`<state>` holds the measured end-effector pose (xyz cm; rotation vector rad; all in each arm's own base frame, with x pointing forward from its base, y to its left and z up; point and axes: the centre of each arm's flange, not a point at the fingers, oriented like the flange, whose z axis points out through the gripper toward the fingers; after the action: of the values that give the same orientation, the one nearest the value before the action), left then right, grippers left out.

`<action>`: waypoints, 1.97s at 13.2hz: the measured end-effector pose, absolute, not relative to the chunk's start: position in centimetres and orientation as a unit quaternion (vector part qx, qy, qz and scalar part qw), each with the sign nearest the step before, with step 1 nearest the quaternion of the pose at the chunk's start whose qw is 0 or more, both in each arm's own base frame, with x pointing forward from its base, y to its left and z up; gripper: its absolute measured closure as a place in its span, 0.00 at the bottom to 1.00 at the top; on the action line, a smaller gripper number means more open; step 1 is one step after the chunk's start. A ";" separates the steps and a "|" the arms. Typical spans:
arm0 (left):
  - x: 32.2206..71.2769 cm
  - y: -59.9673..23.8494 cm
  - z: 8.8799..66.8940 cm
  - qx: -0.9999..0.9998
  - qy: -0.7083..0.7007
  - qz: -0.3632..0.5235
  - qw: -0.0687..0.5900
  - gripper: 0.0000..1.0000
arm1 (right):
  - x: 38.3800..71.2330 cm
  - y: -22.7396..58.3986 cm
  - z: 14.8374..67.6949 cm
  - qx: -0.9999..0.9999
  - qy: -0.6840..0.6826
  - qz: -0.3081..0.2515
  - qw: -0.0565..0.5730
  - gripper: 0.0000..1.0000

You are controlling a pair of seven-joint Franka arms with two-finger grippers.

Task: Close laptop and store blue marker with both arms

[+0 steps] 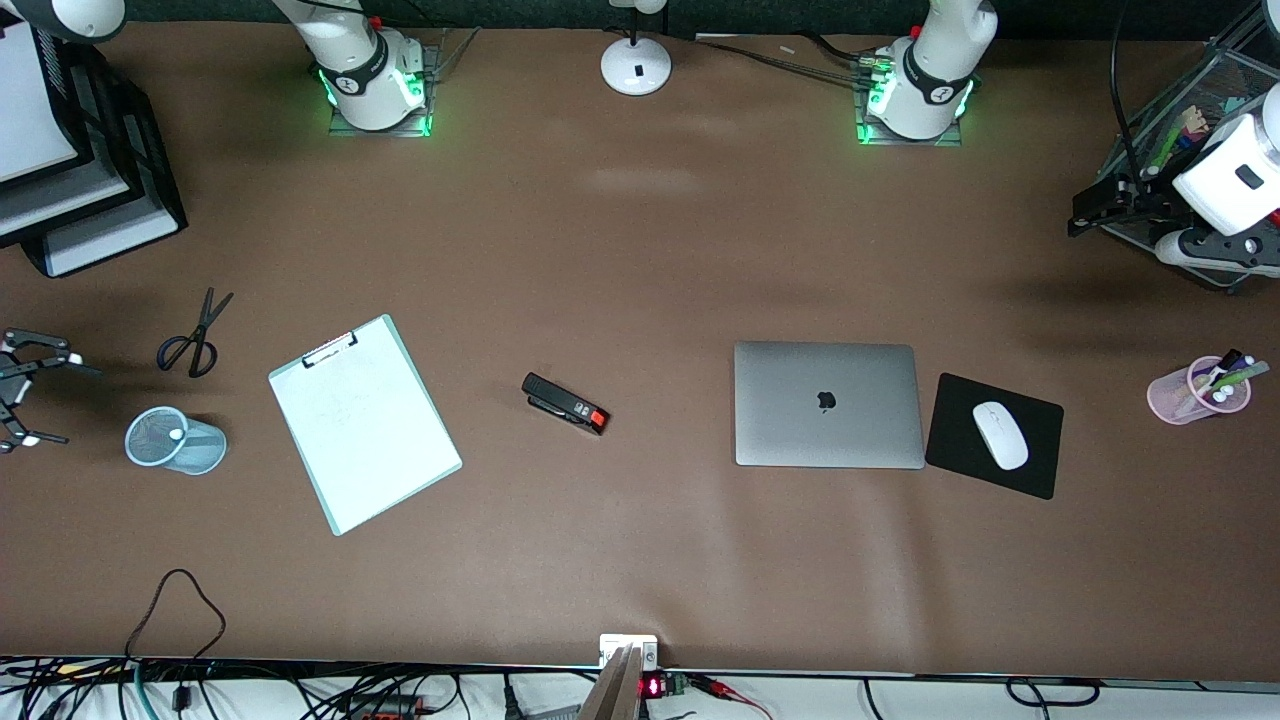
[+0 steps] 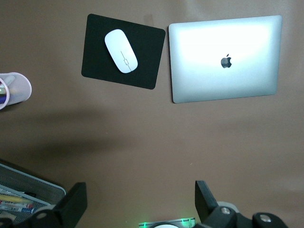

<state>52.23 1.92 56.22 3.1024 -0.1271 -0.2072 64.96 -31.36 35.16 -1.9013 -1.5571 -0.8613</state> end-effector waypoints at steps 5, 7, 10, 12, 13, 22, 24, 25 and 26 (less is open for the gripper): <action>52.3 1.9 56.0 0.997 -0.041 -0.069 0.015 0.00 | 65.7 -27.9 40.9 -0.715 -0.571 -0.301 0.268 0.00; 52.3 2.0 55.9 0.997 -0.040 -0.071 0.015 0.00 | 65.9 -27.1 41.9 -0.721 -0.566 -0.296 0.269 0.00; 52.4 2.0 56.0 0.997 -0.040 -0.070 0.016 0.00 | 66.0 -25.8 43.9 -0.731 -0.565 -0.274 0.268 0.00; 52.4 2.0 56.0 0.997 -0.040 -0.070 0.016 0.00 | 66.4 -24.3 45.5 -0.737 -0.565 -0.256 0.269 0.00; 52.5 2.0 56.0 0.997 -0.040 -0.070 0.016 0.00 | 66.6 -23.5 46.2 -0.741 -0.566 -0.246 0.266 0.00; 52.5 2.0 56.0 0.997 -0.040 -0.070 0.017 0.00 | 66.8 -11.1 54.9 -0.844 -0.480 -0.110 0.213 0.00; 52.5 2.0 56.0 0.997 -0.040 -0.070 0.017 0.00 | 66.4 -7.9 55.4 -0.865 -0.451 -0.082 0.202 0.00; 52.5 2.0 56.0 0.997 -0.040 -0.070 0.017 0.00 | 66.2 -6.1 55.6 -0.876 -0.434 -0.068 0.197 0.00; 52.6 2.0 55.9 0.997 -0.040 -0.070 0.017 0.00 | 66.0 -4.5 55.8 -0.889 -0.412 -0.054 0.193 0.00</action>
<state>52.56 2.02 55.95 3.0977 -0.1229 -0.2182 65.96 -4.50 55.80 -2.4929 -1.1565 -0.1509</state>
